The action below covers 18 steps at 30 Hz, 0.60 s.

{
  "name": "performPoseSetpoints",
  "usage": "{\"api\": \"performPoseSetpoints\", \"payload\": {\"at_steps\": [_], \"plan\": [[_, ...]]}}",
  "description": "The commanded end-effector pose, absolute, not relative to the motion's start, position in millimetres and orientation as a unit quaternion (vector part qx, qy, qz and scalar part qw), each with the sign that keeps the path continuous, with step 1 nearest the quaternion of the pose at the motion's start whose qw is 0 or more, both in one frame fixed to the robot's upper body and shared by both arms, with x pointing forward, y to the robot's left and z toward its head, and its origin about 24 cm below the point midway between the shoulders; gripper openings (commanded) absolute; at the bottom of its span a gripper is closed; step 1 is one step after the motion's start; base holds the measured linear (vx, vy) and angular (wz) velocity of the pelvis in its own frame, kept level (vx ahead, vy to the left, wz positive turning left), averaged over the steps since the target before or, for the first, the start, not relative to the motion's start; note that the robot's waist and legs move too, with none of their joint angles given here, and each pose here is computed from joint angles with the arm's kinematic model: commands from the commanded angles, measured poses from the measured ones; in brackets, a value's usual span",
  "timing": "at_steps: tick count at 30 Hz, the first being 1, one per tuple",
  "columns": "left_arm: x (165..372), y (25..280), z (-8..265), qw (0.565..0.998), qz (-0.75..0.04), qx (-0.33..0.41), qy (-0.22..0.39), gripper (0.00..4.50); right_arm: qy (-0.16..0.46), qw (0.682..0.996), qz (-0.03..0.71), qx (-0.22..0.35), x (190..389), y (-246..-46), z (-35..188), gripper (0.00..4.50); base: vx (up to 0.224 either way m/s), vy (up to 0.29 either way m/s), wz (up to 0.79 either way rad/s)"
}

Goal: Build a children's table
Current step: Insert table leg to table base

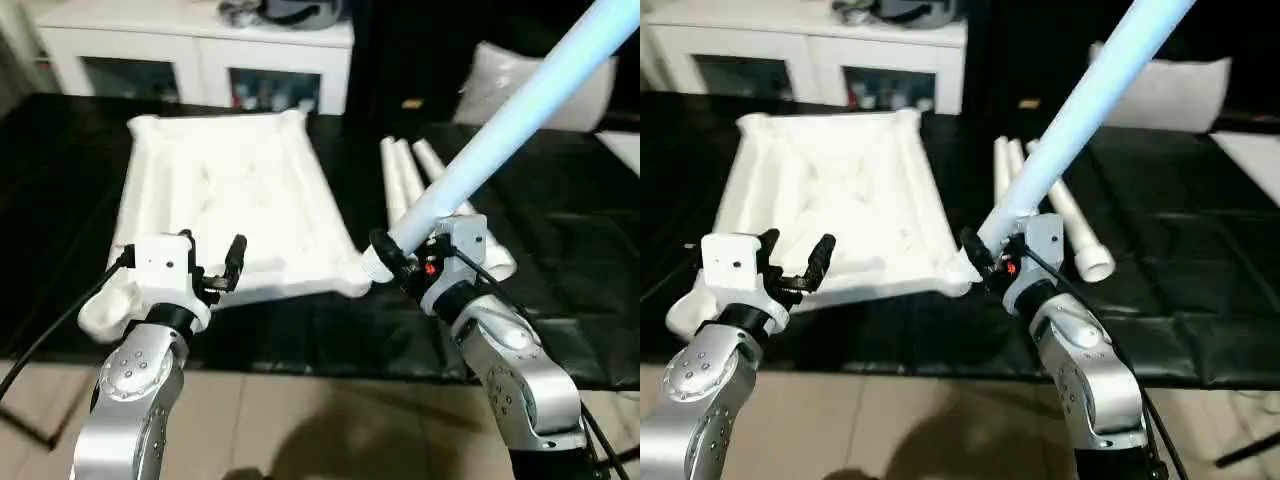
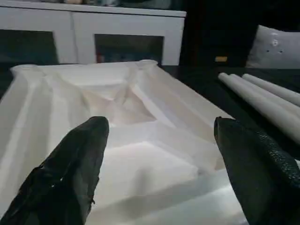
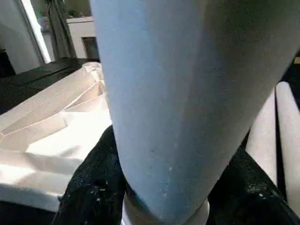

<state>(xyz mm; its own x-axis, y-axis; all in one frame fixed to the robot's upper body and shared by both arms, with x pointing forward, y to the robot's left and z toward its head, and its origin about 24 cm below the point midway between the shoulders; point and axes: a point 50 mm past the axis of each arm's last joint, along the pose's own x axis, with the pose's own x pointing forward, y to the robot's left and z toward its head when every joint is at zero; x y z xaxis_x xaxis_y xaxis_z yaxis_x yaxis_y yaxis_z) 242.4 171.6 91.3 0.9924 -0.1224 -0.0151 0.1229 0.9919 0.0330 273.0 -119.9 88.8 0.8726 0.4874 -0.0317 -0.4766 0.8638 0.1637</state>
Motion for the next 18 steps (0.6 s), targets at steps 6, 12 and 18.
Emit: {"api": "performPoseSetpoints", "payload": {"at_steps": [6,12,18], "plan": [[243,163,94,0.994,-0.103,0.036,0.002,3.95,0.021,0.967,0.251,0.044,276.4,-124.7,96,1.89,0.107,0.010,0.02],[245,157,93,0.992,-0.123,0.036,0.003,3.95,0.012,0.973,0.226,0.048,276.5,-133.5,97,1.89,0.153,0.015,0.51],[245,151,92,0.988,-0.149,0.038,0.001,3.95,0.010,0.976,0.215,0.039,276.2,-138.6,97,1.89,0.000,-0.056,0.06]]}}
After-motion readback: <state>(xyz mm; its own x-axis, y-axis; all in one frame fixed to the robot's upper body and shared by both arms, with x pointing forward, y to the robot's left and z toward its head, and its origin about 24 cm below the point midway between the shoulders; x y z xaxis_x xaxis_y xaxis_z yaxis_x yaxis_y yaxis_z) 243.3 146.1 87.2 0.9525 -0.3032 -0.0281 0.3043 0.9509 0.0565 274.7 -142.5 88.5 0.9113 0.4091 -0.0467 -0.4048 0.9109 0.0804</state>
